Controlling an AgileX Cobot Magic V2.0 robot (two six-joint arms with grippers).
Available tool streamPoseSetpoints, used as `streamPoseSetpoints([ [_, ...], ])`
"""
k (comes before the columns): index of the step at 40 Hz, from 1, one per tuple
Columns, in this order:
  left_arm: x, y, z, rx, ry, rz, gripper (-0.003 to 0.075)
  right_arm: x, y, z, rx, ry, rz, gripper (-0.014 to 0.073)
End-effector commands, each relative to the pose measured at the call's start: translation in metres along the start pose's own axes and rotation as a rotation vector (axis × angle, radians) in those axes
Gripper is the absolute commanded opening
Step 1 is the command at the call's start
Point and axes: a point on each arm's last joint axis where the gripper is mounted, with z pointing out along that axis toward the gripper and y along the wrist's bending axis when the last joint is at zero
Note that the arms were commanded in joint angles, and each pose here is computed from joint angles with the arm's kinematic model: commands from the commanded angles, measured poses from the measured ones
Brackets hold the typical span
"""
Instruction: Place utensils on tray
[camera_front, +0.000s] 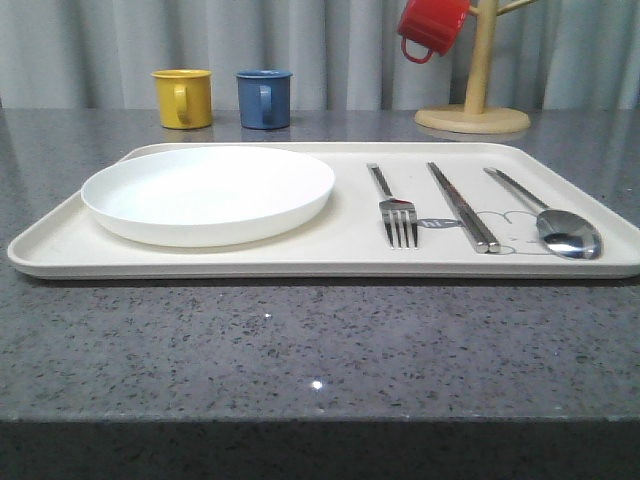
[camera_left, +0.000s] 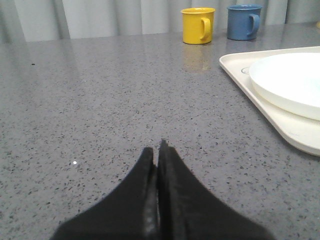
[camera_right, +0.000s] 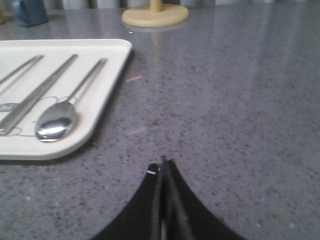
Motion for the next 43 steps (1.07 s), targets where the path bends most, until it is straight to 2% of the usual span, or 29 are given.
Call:
streamPoseSetpoints([
  [1, -0.0099, 0.001, -0.0024, -0.011, -0.111, -0.019, -0.0018, -0.0032, -0.0029, -0.0021, 0.043, -0.131, 0.014, -0.0069],
  [7, -0.0097, 0.001, -0.0024, -0.011, -0.108, -0.019, -0.0018, 0.0036, -0.006, -0.0012, 0.088, -0.099, 0.001, -0.0069],
  [43, -0.0097, 0.001, -0.0024, -0.011, -0.108, -0.019, -0.0018, 0.0035, -0.006, -0.0011, 0.088, -0.1, 0.004, -0.0069],
])
